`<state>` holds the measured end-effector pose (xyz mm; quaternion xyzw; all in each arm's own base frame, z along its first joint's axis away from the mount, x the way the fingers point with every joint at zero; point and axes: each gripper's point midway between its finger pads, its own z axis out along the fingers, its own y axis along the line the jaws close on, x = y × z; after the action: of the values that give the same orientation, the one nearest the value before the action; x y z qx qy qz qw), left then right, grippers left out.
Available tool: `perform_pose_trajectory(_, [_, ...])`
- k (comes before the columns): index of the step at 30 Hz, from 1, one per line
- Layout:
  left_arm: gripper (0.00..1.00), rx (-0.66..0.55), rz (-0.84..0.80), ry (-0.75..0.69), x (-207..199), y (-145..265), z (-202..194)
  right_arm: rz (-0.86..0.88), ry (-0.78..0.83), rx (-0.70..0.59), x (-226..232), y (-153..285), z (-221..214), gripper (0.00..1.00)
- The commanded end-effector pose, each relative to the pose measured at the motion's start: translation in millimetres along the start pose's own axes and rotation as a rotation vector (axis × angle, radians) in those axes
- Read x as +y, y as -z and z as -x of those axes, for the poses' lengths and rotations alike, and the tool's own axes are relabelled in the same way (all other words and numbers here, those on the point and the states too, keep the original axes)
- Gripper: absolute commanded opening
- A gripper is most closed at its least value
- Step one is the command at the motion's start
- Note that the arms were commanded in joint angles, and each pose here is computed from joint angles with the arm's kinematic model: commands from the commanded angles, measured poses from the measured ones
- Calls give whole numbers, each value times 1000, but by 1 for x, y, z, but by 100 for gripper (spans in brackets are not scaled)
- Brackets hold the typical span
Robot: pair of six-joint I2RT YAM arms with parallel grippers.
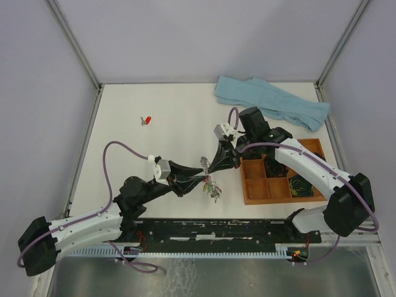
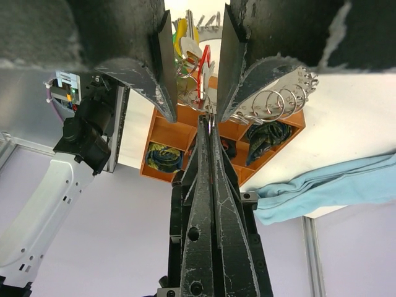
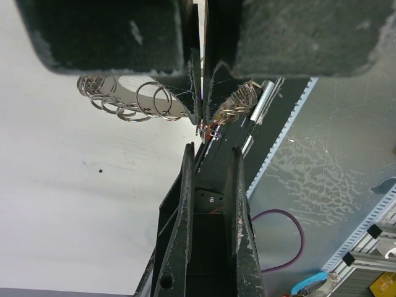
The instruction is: Remove the keys from the keyring
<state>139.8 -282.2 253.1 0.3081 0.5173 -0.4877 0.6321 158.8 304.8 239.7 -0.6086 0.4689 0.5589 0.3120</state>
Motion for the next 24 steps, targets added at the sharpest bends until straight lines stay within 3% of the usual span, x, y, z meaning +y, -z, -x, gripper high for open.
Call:
perform_pose_trajectory(1, [38, -82, -41, 1, -5, -7, 33, 54, 91, -60, 15, 3, 23, 1])
perform_pose_trajectory(13, [36, -38, -114, 70, -6, -13, 24, 63, 102, -59, 18, 4, 23, 1])
perform_pose_trajectory(16, [32, -30, -120, 78, -5, -15, 22, 65, 104, -59, 18, 4, 23, 1])
perform_pose_trajectory(19, [20, -22, -117, 86, -3, -16, 20, 66, 104, -59, 18, 4, 22, 1])
perform_pose_trajectory(24, [19, -2, -122, 95, -2, -18, 15, 68, 105, -59, 19, 4, 22, 1])
